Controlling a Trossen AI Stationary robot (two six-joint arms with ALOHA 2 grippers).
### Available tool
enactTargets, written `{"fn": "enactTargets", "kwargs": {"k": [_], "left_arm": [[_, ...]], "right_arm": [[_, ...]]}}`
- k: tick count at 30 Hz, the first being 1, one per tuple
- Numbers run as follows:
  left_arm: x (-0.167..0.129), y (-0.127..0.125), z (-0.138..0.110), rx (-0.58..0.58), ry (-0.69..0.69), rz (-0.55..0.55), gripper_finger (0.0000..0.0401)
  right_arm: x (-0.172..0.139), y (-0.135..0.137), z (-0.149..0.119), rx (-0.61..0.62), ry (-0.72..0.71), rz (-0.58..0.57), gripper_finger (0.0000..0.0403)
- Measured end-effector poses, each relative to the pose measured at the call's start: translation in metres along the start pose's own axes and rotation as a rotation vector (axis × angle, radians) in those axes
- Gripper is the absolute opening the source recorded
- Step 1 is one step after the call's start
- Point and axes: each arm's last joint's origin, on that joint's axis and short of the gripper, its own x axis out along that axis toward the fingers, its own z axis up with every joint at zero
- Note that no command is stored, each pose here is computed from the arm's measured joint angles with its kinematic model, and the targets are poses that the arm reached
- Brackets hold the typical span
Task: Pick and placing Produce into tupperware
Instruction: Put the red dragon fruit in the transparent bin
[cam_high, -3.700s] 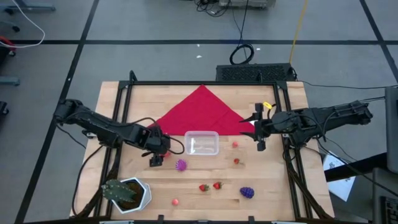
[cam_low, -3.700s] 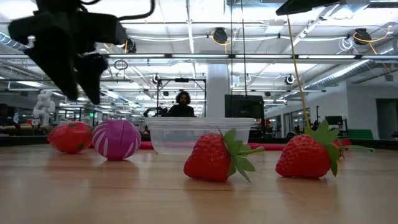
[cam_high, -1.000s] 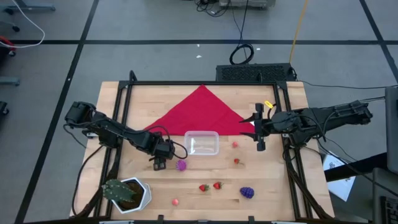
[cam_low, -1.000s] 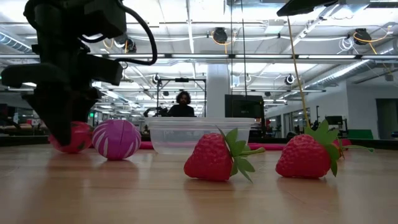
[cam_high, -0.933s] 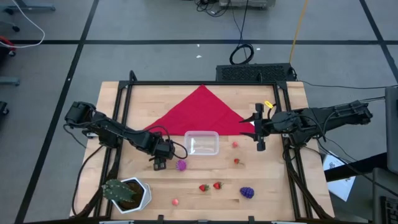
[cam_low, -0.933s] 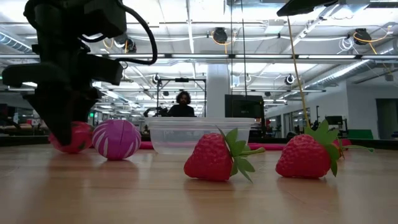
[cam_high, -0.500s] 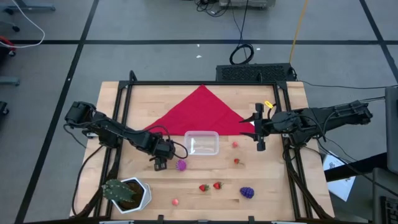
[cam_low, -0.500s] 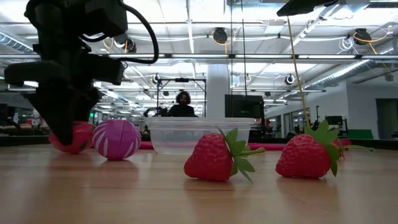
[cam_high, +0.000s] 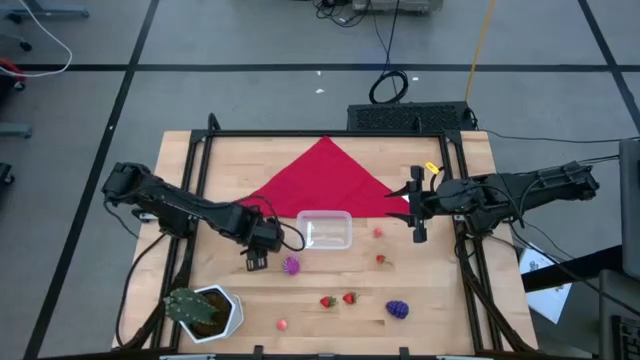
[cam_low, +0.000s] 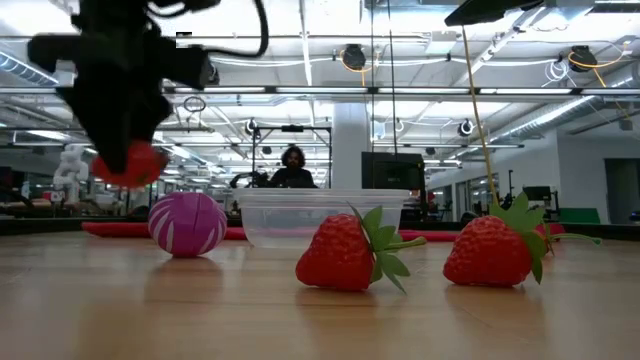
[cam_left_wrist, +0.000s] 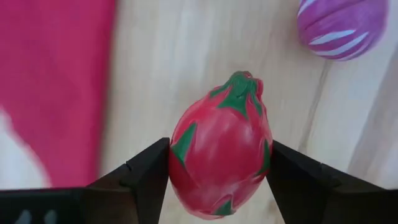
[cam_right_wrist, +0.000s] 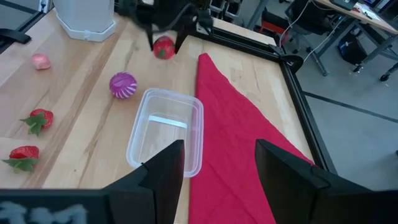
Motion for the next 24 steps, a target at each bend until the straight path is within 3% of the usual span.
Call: {"fn": "enactTargets", "kwargs": {"k": [5,14,21,24], "left_arm": [[-0.044,0.012,0.013,0.016,-0.061,0.004,0.0241],[-0.112,0.043,0.045,-0.013,-0.339,0.06,0.0241],[-0.108,0.055,0.077,-0.022,-0.468,-0.001,0.0241],[-0.091,0.052,0.089,-0.01,-0.432,-0.04,0.0241]], "right_arm": [[0.0,0.0,0.001,0.001,-0.005,-0.001,0.0187],[0.0,0.0,0.001,0.002,-0.006,-0.001,0.0187],[0.0,0.0,0.001,0.002,-0.005,-0.001,0.0187],[0.0,0.0,0.001,0.002,-0.005,-0.001,0.0187]]}}
